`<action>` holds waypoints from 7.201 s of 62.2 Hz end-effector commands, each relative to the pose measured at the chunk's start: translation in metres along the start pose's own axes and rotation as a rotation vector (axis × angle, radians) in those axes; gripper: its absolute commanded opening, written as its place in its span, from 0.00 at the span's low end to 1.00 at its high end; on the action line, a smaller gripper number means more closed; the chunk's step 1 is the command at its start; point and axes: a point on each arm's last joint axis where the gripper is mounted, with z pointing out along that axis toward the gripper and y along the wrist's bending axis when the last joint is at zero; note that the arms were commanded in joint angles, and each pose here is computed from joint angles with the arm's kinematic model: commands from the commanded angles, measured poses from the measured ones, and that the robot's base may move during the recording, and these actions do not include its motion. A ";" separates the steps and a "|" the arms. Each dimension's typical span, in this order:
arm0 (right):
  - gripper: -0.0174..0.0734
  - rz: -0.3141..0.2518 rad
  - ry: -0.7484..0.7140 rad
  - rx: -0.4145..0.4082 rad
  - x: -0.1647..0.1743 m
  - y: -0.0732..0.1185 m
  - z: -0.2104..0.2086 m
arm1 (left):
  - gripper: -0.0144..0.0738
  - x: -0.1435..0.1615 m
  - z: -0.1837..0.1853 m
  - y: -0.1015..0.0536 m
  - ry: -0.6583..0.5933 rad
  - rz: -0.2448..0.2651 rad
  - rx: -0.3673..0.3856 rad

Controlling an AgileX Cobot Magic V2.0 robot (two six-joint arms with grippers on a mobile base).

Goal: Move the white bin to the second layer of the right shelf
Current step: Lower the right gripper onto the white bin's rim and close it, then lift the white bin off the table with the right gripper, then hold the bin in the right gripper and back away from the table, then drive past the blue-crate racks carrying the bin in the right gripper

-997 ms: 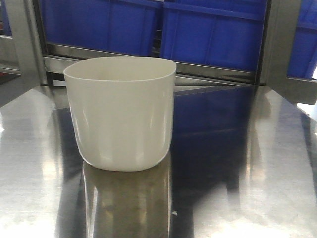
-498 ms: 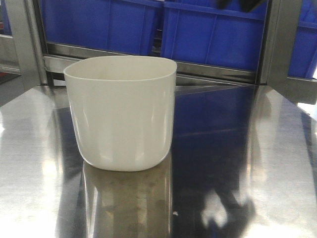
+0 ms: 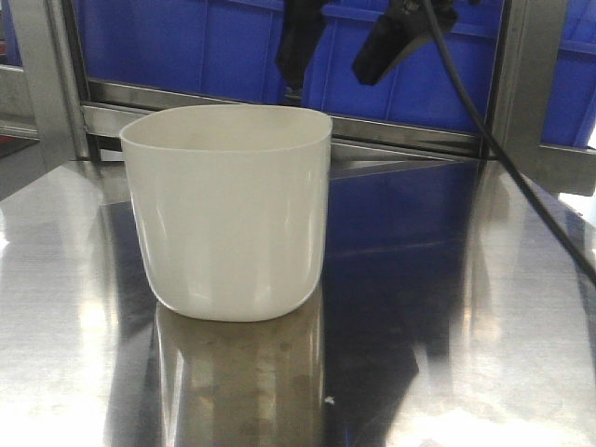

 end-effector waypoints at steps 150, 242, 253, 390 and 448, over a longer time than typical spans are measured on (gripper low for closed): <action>0.25 0.088 -0.711 0.290 0.094 -0.090 -0.181 | 0.26 0.004 0.000 0.000 -0.062 -0.009 -0.007; 0.25 0.104 -0.778 0.334 0.155 -0.092 -0.181 | 0.26 0.004 0.000 0.000 -0.062 -0.009 -0.007; 0.25 0.104 -0.778 0.334 0.155 -0.092 -0.181 | 0.26 0.004 0.000 0.000 -0.062 -0.009 -0.007; 0.25 0.104 -0.776 0.334 0.155 -0.092 -0.181 | 0.26 0.004 0.000 0.000 -0.062 -0.009 -0.007; 0.25 0.104 -0.776 0.334 0.155 -0.092 -0.181 | 0.26 0.004 0.000 0.000 -0.062 -0.009 -0.007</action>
